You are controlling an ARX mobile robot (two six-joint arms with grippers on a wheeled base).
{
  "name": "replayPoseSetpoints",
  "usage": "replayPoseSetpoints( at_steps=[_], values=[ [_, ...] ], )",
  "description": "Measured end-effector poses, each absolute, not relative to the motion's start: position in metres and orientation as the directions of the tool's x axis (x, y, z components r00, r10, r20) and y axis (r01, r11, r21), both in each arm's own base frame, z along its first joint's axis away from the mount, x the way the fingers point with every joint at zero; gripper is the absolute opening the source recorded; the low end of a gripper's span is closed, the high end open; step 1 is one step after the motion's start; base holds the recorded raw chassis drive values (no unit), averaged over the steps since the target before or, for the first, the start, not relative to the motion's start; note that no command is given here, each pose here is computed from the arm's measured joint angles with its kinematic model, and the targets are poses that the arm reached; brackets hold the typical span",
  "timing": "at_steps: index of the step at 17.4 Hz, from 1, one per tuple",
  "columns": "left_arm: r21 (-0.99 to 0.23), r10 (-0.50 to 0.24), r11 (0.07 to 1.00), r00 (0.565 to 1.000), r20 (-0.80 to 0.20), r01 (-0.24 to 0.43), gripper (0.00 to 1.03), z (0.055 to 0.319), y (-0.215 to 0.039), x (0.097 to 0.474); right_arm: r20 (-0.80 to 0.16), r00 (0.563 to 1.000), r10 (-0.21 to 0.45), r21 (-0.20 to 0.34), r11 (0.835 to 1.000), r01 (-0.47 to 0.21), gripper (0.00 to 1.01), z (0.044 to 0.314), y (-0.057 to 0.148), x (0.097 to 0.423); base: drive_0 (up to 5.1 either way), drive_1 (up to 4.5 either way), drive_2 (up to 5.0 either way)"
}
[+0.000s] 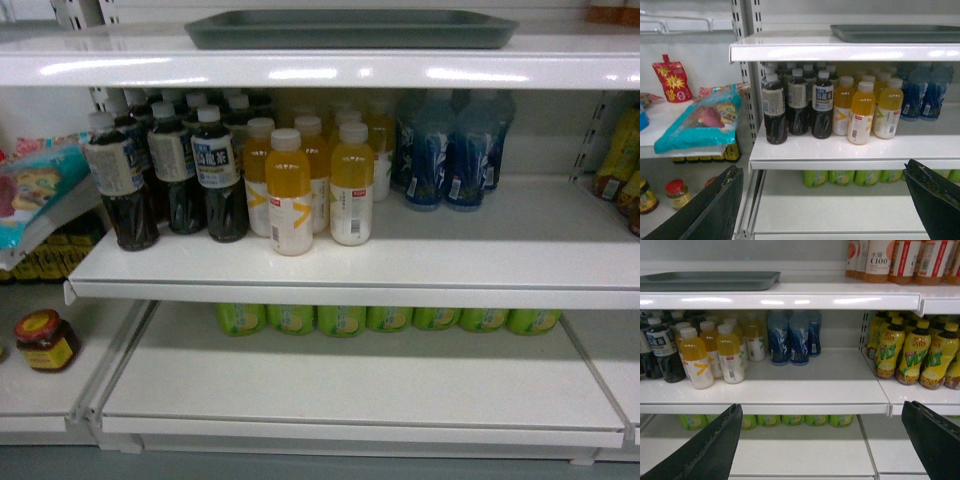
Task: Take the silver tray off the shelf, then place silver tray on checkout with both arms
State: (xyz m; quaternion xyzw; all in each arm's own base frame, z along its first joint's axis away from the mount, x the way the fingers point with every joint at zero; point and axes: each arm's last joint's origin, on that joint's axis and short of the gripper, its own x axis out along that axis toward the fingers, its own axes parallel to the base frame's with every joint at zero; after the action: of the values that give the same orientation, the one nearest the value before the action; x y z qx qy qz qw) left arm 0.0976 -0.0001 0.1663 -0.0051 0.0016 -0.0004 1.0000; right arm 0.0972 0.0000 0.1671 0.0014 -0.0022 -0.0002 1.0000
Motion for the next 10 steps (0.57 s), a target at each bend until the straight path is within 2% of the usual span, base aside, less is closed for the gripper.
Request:
replayPoseSetpoints(
  at_steps=[10],
  values=[
    [-0.010, -0.001, 1.000, 1.000, -0.002, 0.001, 0.98, 0.1664, -0.0001, 0.0976, 0.004, 1.000, 0.000, 0.003, 1.000, 0.000, 0.98, 0.1671, 0.0000, 0.0972, 0.0, 0.00, 0.0]
  ],
)
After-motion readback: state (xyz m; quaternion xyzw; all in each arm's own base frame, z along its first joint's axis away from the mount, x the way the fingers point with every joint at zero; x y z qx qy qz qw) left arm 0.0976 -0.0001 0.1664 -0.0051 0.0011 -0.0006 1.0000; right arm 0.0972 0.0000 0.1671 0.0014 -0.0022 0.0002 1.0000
